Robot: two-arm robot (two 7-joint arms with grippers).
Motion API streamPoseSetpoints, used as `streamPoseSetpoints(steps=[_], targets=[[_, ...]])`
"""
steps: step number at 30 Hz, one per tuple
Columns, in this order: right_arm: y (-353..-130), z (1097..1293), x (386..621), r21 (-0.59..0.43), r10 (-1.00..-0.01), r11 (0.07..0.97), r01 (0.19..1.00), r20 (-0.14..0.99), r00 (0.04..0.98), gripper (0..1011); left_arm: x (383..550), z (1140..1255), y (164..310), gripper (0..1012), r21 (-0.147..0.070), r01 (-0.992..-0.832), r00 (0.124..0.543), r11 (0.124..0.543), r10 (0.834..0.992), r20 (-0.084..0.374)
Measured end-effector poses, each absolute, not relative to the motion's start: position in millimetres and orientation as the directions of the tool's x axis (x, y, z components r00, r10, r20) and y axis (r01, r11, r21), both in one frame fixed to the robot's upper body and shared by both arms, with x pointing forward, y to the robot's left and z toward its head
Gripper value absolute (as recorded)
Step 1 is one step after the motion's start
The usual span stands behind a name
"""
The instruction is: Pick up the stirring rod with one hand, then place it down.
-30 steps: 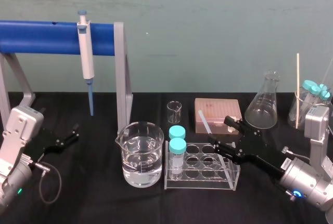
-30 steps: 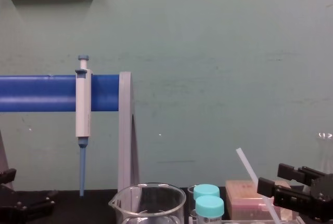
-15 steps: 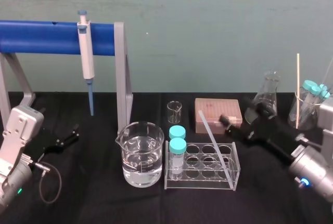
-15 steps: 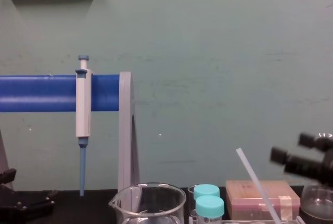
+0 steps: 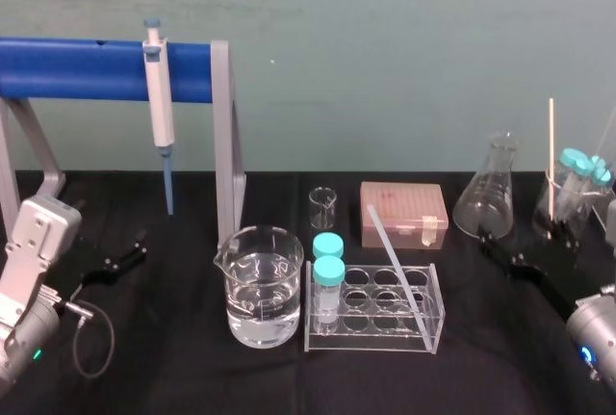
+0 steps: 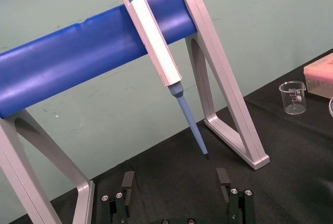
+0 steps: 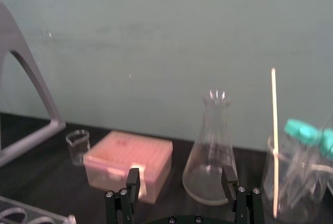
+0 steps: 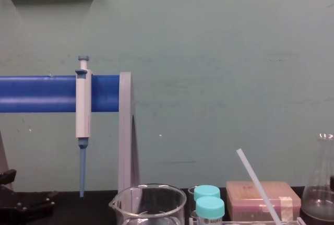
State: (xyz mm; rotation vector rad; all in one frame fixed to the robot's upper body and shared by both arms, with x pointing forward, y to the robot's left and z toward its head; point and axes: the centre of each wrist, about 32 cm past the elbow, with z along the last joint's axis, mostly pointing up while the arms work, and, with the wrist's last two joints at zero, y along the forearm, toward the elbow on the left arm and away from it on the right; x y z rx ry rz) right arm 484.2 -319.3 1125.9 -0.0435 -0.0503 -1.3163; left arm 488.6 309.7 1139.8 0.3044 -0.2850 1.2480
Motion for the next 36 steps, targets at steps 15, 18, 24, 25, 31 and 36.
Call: streamPoseSetpoints(steps=[15,18,24,25,31,36], targets=[[-319.3,1124.3,484.3,-0.018,-0.965,0.253,0.967,0.060,0.254,1000,488.6,1139.8,309.7,1000,0.070,-0.955,0.292,0.287,0.880,0.374],[-319.1,1124.7,484.4,-0.015,-0.965,0.254,0.967,0.061,0.255,1000,488.6,1139.8,309.7,1000,0.070,-0.955,0.292,0.287,0.880,0.374],[-319.1,1125.2,484.5,-0.012,-0.965,0.256,0.967,0.061,0.256,1000,488.6,1139.8,309.7,1000,0.070,-0.955,0.292,0.287,0.880,0.374],[-319.1,1125.3,484.5,-0.012,-0.965,0.256,0.967,0.061,0.256,1000,488.6,1139.7,309.7,1000,0.070,-0.955,0.292,0.287,0.880,0.374],[-319.1,1125.5,484.5,-0.009,-0.965,0.257,0.966,0.061,0.257,1000,488.6,1139.8,309.7,1000,0.070,-0.955,0.292,0.287,0.880,0.374],[-319.2,1125.8,484.6,-0.008,-0.964,0.257,0.966,0.062,0.257,1000,488.6,1139.8,309.7,1000,0.070,-0.955,0.292,0.287,0.880,0.374]])
